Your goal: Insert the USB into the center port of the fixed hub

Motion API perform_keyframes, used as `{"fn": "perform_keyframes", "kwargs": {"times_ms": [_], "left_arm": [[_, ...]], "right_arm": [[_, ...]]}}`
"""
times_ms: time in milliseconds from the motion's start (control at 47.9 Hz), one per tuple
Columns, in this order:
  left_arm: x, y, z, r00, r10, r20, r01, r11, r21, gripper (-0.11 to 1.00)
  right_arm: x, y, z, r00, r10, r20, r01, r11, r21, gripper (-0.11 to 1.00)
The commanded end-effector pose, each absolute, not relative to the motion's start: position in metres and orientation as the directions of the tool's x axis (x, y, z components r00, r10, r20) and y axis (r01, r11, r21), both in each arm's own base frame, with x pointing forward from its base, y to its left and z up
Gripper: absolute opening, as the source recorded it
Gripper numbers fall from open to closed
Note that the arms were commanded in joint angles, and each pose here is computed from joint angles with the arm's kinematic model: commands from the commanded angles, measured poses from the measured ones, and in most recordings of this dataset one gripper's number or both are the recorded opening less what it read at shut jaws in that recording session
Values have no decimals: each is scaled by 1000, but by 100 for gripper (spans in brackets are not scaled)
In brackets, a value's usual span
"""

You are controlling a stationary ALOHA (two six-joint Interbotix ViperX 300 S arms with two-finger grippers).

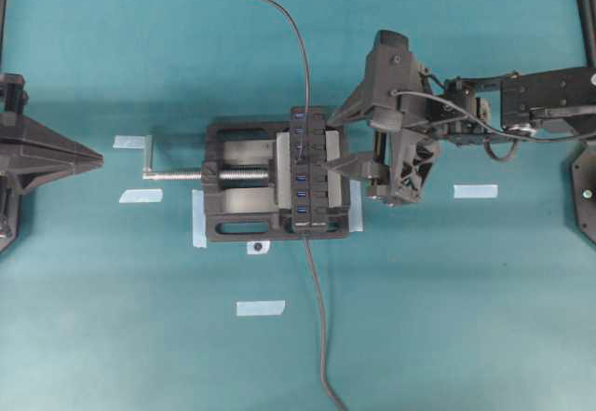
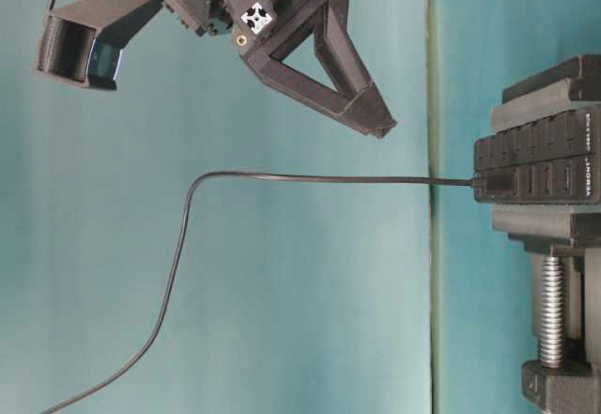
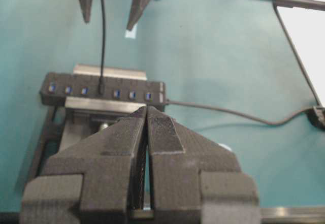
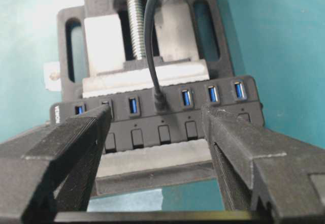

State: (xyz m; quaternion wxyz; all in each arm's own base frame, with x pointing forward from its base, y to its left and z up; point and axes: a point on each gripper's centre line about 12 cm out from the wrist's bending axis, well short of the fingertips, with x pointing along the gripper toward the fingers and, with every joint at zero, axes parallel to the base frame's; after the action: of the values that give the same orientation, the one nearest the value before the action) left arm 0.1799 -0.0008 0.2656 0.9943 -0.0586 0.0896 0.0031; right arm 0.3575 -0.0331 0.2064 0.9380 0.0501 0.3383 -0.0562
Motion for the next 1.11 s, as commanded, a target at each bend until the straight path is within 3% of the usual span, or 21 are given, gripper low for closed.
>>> {"fn": "perform_keyframes", "kwargs": {"times_ms": [0,1086], "left_arm": [[182,-1,272,987,-4,-163,-15,993,-116,0],[182,-1,272,986,-4,-165,-15,993,-118,0]], "right_arm": [[358,-33,218,790,-74,-609,141,988,64,78],[357,-32,216,809,-74,-583,139,988,68,78]]}}
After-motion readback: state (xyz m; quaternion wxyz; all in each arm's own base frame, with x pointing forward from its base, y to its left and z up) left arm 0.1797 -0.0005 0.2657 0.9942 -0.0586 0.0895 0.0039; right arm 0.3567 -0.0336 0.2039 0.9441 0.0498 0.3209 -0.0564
